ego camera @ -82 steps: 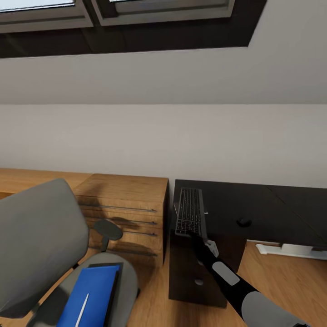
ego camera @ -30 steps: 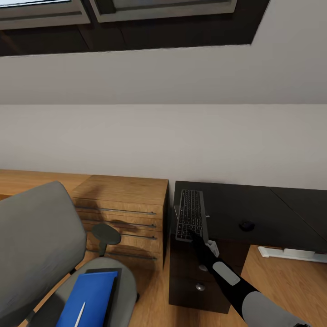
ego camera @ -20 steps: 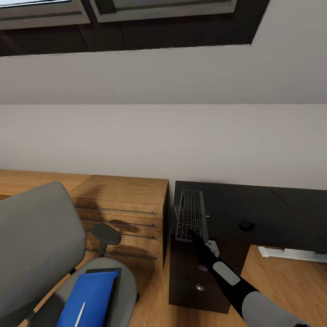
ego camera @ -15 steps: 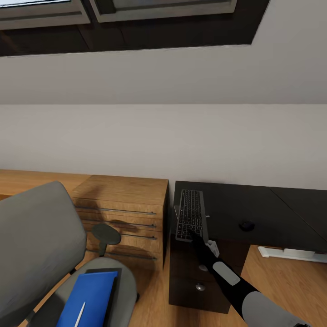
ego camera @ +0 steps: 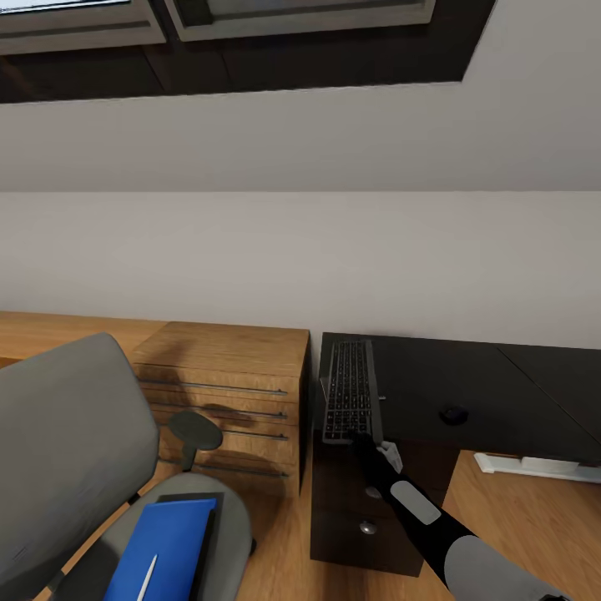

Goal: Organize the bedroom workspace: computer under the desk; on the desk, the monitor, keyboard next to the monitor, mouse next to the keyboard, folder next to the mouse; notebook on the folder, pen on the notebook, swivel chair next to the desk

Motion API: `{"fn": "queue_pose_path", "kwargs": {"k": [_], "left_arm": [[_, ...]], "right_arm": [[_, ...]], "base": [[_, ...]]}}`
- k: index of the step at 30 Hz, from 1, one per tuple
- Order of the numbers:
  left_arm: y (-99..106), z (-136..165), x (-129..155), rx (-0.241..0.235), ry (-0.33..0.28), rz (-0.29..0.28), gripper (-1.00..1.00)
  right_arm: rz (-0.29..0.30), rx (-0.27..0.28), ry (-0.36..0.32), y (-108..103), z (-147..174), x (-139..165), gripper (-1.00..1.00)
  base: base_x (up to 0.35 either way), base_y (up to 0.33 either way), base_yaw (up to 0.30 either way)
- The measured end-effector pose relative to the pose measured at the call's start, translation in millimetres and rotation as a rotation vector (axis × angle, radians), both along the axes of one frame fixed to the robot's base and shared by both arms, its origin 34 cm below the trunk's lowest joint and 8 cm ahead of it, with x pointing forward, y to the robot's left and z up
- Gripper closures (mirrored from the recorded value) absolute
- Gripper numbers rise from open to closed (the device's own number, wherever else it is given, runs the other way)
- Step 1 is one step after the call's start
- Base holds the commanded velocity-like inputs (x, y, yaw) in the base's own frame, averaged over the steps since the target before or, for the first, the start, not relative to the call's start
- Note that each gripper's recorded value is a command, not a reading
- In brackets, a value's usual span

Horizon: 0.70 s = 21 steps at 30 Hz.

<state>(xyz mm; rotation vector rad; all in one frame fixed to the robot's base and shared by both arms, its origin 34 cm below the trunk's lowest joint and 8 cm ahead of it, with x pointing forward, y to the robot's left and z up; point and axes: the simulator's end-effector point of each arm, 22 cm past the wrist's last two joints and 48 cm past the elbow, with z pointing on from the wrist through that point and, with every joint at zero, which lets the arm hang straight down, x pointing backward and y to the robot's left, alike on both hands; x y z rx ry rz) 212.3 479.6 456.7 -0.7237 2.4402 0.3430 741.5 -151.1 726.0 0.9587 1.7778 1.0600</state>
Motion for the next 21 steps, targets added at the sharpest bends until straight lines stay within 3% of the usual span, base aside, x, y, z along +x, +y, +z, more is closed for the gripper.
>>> {"fn": "queue_pose_path", "kwargs": {"k": [8,21], "left_arm": [[0,0,0,0.000,0.000,0.000,-1.00],[0,0,0,0.001,0.001,0.001,-1.00]], "right_arm": [[0.012,0.017,-0.048,2,11,2,1.00],[0.017,0.020,-0.057,3,12,2,1.00]], "base": [[0.000,0.000,0.000],[0.000,0.000,0.000]]}}
